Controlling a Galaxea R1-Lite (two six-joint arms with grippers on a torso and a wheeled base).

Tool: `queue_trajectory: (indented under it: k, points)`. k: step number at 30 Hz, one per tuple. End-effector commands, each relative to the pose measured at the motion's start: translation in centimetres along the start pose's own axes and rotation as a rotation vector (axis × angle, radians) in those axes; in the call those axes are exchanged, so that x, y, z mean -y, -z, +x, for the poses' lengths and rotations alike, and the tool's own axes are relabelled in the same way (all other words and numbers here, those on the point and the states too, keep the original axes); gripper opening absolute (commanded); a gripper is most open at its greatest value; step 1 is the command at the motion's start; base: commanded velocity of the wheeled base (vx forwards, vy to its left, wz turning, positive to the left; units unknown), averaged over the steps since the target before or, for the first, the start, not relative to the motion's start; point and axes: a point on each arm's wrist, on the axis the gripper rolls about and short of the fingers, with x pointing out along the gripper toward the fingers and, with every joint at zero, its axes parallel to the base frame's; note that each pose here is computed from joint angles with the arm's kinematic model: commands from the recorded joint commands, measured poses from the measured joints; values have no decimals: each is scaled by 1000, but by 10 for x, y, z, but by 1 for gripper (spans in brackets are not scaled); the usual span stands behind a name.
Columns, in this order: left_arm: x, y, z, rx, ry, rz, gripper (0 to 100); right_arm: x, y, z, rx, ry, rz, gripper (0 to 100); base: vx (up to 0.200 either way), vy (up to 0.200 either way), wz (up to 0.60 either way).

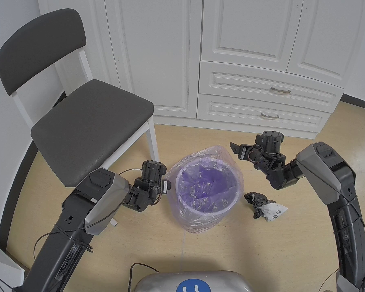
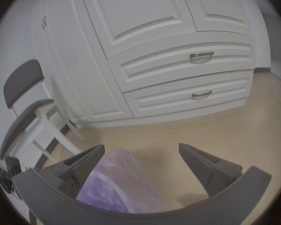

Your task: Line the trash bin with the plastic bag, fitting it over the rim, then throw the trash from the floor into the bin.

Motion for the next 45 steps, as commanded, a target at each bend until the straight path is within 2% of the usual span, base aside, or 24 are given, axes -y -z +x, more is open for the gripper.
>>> queue_trajectory:
  k: [1, 5, 9, 17, 18, 20, 25, 29, 34, 37, 39, 43, 45]
  points:
    - [2, -35, -39, 25, 31, -24, 100, -10, -28, -48, -69, -40, -145, 100, 0, 0, 0]
    - [0, -42, -61, 12, 38, -29, 100, -17, -12, -63, -147, -87, -207, 100, 0, 0, 0]
    - [-9, -37, -83, -4, 37, -39, 100, -20, 14, -68, -231, -107, -300, 100, 0, 0, 0]
    - [-22, -25, -103, 19, 34, -50, 100, -11, 22, -70, -330, -81, -316, 100, 0, 0, 0]
    - [-26, -23, -112, 26, 34, -57, 100, 1, 27, -70, -390, -61, -346, 100, 0, 0, 0]
    - [-28, -22, -117, 34, 37, -60, 100, 12, 30, -68, -411, -48, -368, 100, 0, 0, 0]
    - [-30, -24, -128, 56, 45, -65, 100, 28, 33, -64, -423, -24, -367, 100, 0, 0, 0]
    - [-30, -24, -130, 57, 47, -65, 100, 33, 33, -64, -429, -15, -365, 100, 0, 0, 0]
    - [-30, -22, -129, 51, 46, -68, 100, 38, 39, -61, -483, -10, -371, 100, 0, 0, 0]
    - [-30, -20, -130, 46, 45, -69, 100, 39, 37, -59, -466, -8, -367, 100, 0, 0, 0]
    - [-31, -20, -130, 46, 45, -70, 100, 36, 33, -59, -451, -20, -359, 100, 0, 0, 0]
    - [-31, -17, -129, 76, 49, -80, 100, 6, 28, -60, -379, -78, -293, 100, 0, 0, 0]
    - [-31, -15, -130, 80, 51, -81, 100, 1, 30, -61, -374, -87, -286, 100, 0, 0, 0]
